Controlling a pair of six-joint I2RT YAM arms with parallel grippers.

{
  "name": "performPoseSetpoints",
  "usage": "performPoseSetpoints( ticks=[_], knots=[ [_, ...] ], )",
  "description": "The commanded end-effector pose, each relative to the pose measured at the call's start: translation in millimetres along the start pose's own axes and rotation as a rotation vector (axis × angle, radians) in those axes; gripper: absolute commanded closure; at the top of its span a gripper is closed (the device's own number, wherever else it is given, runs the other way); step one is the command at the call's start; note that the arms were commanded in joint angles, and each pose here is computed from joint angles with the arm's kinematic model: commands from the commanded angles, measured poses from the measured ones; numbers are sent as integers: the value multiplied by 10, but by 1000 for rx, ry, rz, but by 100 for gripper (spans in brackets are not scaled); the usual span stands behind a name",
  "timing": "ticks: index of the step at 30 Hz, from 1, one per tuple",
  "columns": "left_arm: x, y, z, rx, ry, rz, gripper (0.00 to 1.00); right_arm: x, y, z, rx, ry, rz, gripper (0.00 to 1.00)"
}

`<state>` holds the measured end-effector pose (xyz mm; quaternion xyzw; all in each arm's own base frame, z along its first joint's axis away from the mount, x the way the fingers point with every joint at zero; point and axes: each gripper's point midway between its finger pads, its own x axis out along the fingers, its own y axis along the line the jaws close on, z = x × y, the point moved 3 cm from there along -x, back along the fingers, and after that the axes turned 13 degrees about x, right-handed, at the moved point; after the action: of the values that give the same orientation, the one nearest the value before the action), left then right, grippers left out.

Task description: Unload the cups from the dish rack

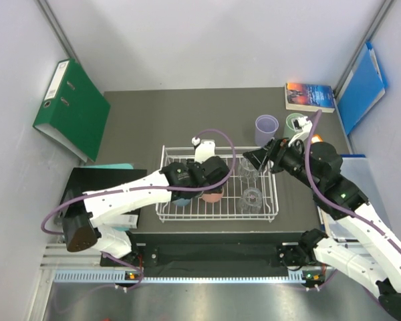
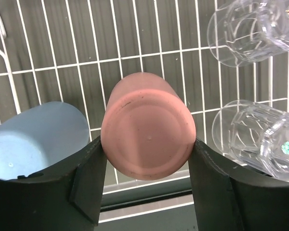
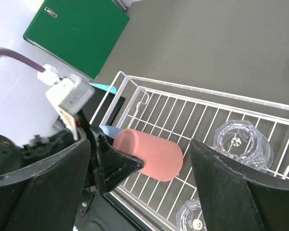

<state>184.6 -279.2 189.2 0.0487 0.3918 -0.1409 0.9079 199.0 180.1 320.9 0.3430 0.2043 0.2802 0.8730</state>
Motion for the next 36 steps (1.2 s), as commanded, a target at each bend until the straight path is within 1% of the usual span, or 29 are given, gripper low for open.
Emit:
performPoseSetpoints(
  ticks=[1, 4, 7, 9, 10, 11, 12, 13, 14, 15, 16, 17, 18, 19, 20, 21, 22, 23, 24, 25, 26, 28, 36],
  knots=[
    [-307, -50, 388, -6, -75, -34, 100, -87, 144, 133, -32, -48, 36, 16],
    [-707, -74, 828, -28, -177, -95, 100, -97, 176, 184, -49, -58, 39, 15],
    [-1061, -54, 1156, -53, -276, -156, 100, -95, 201, 214, -51, -59, 35, 14],
    [-1260, -12, 1300, -77, -332, -188, 100, -86, 170, 220, -42, -62, 11, 13],
    [-1339, -3, 1359, -90, -358, -212, 100, -68, 96, 247, -17, -88, -38, 14],
    [-1509, 17, 1482, -127, -428, -270, 100, -62, 39, 241, 0, -100, -65, 15],
    [-1453, 19, 1435, -131, -422, -305, 100, -57, -5, 253, 29, -125, -87, 16],
    [-1460, 36, 1443, -149, -435, -345, 100, -107, 14, 283, 44, -154, -69, 21],
    [-1660, 81, 1590, -237, -519, -434, 100, -101, -36, 239, 62, -164, -70, 23],
    [-1420, 213, 1519, -277, -502, -421, 100, -126, 15, 300, 94, -205, -41, 23],
    [-1469, 132, 1488, -289, -487, -566, 100, -171, 56, 326, 95, -222, -15, 23],
    [-1601, 214, 1513, -380, -519, -652, 100, -183, 96, 342, 81, -222, 4, 22],
    [-1454, 288, 1549, -431, -567, -711, 100, -195, 155, 331, 47, -198, 34, 21],
    [-1512, 236, 1492, -432, -554, -823, 100, -183, 185, 322, 36, -180, 45, 20],
    [-1565, 240, 1476, -493, -538, -901, 100, -199, 252, 347, 23, -175, 70, 20],
    [-1547, 277, 1538, -512, -608, -974, 100, -207, 332, 343, 13, -160, 112, 21],
    [-1574, 221, 1479, -501, -578, -1060, 100, -195, 354, 327, 9, -146, 125, 23],
    [-1548, 193, 1495, -547, -555, -1108, 100, -207, 403, 345, 7, -145, 143, 23],
    [-1518, 168, 1472, -552, -545, -1138, 100, -200, 436, 326, 6, -127, 162, 23],
    [-1579, 141, 1512, -540, -569, -1188, 100, -179, 467, 326, 7, -117, 175, 24],
    [-1531, 89, 1502, -546, -532, -1213, 100, -170, 492, 324, 5, -111, 188, 24],
    [-1538, 53, 1542, -536, -541, -1251, 100, -148, 554, 306, 10, -90, 223, 24],
    [-1512, 7, 1592, -526, -519, -1271, 100, -51, 663, 286, 23, -56, 283, 25]
  ],
)
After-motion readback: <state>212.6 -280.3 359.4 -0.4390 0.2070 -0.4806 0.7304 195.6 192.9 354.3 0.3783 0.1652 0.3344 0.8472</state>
